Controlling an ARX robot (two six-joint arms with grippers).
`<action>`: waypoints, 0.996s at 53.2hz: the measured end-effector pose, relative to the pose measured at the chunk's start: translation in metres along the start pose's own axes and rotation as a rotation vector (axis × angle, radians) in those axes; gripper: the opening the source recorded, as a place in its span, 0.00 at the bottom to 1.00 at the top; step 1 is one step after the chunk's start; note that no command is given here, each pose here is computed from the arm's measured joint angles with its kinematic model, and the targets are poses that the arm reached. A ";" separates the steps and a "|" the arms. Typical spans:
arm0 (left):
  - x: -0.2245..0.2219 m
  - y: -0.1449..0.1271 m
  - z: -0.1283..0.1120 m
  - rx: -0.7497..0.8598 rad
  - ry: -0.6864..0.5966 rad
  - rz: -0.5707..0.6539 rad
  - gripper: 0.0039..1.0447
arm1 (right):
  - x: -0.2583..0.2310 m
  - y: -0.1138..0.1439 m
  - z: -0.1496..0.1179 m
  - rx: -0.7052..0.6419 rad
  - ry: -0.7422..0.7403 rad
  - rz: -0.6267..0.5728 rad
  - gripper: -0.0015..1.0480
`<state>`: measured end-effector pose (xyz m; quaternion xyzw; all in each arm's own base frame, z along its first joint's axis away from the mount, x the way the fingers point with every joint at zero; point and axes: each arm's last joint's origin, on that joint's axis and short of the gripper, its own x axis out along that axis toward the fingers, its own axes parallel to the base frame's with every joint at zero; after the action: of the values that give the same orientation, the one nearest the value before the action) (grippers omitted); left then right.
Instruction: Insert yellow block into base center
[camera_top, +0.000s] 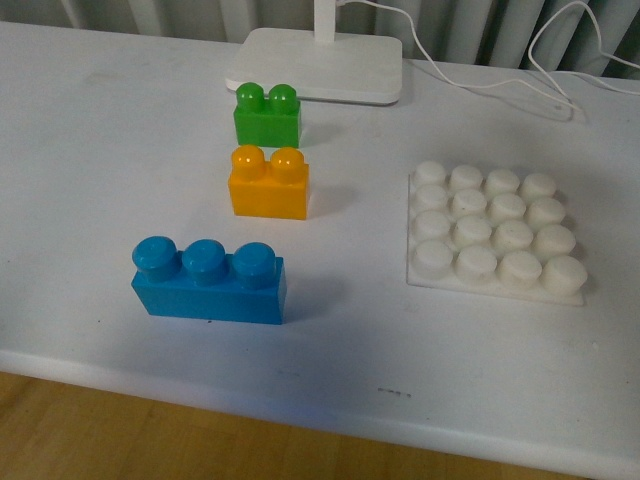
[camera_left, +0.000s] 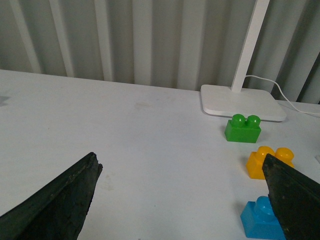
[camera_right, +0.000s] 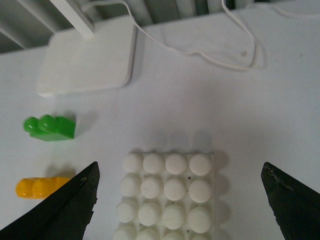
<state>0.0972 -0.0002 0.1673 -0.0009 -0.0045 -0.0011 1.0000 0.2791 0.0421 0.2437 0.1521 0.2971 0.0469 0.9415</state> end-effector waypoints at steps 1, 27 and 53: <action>0.000 0.000 0.000 0.000 0.000 0.000 0.94 | -0.005 -0.002 0.001 0.000 -0.024 0.014 0.91; 0.000 0.000 0.000 0.000 0.000 0.000 0.94 | -0.117 -0.062 -0.050 -0.113 -0.598 -0.044 0.78; 0.000 0.000 0.000 0.000 0.000 0.000 0.94 | -0.107 -0.055 -0.111 -0.306 -0.605 -0.093 0.01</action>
<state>0.0972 -0.0002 0.1673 -0.0009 -0.0045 -0.0011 1.0000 0.1281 -0.0006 0.1983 0.0022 0.0003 0.0006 1.0000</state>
